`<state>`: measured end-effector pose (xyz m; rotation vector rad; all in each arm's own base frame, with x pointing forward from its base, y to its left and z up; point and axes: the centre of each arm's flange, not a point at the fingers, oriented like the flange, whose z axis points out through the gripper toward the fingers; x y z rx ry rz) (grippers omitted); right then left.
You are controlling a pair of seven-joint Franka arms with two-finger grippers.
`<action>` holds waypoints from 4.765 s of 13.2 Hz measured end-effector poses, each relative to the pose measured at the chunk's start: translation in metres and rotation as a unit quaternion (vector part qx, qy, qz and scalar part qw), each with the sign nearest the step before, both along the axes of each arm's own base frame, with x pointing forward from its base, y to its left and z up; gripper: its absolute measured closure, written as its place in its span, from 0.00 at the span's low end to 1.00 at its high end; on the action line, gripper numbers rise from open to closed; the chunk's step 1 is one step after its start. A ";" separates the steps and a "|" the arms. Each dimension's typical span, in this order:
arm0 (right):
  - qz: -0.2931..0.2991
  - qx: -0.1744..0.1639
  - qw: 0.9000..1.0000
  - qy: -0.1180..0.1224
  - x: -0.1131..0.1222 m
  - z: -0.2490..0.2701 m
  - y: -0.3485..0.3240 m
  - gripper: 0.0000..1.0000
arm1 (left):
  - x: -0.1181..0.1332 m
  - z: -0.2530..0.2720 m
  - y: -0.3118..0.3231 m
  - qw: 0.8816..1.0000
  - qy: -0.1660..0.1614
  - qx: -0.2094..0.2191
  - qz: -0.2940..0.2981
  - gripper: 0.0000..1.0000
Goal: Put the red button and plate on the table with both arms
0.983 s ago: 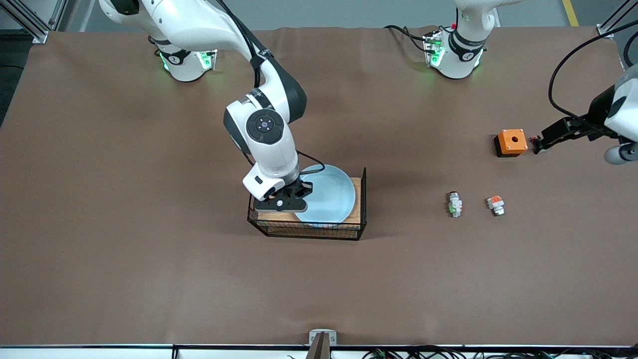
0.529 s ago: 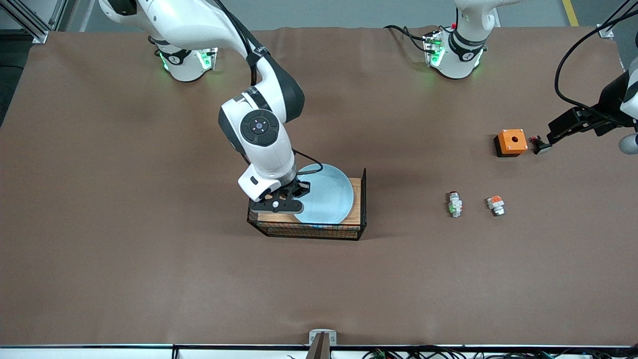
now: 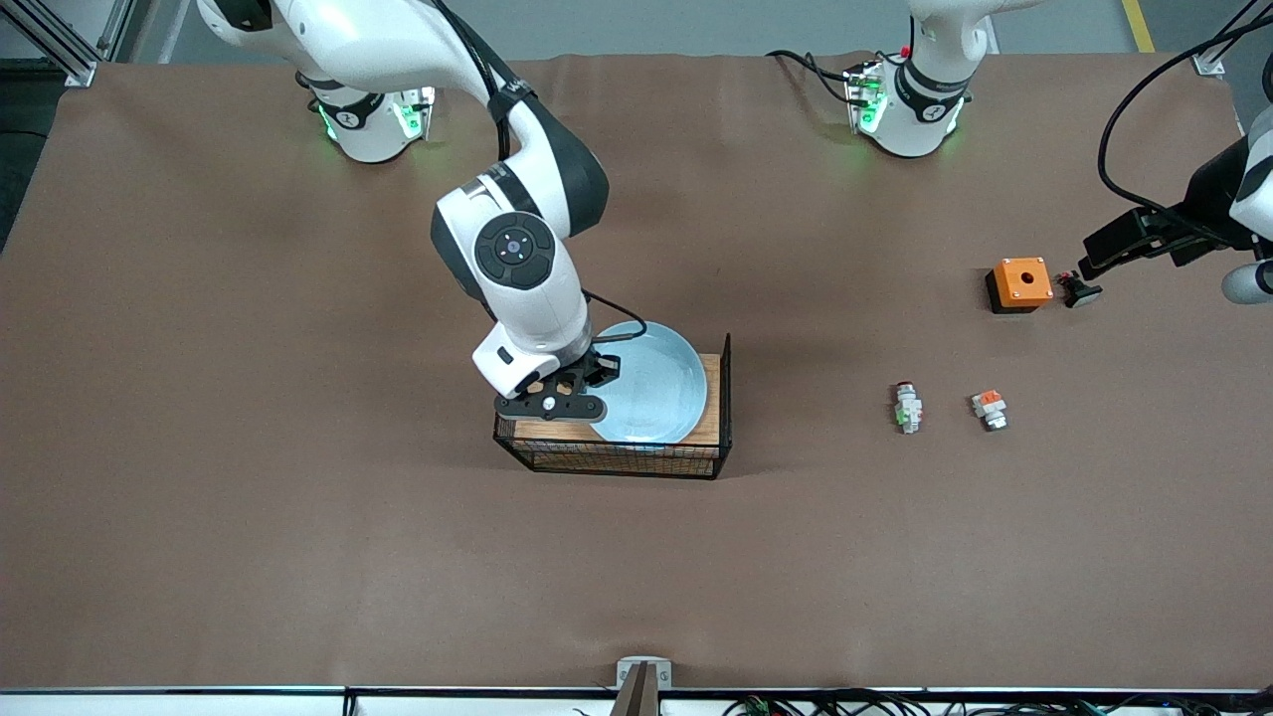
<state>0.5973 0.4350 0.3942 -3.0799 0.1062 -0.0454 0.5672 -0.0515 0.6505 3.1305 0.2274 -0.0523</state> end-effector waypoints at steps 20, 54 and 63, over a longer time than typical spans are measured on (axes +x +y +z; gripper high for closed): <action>0.158 0.074 0.982 0.066 0.092 0.050 -0.447 0.96 | 0.000 -0.002 -0.009 1.000 0.002 0.012 0.000 0.00; 0.090 -0.030 0.991 0.095 0.029 0.121 -0.434 0.00 | -0.023 -0.008 0.003 0.999 -0.029 0.002 -0.013 0.00; 0.037 -0.036 0.995 0.081 0.005 0.181 -0.443 0.00 | -0.023 -0.002 0.013 0.998 -0.035 0.002 -0.054 0.00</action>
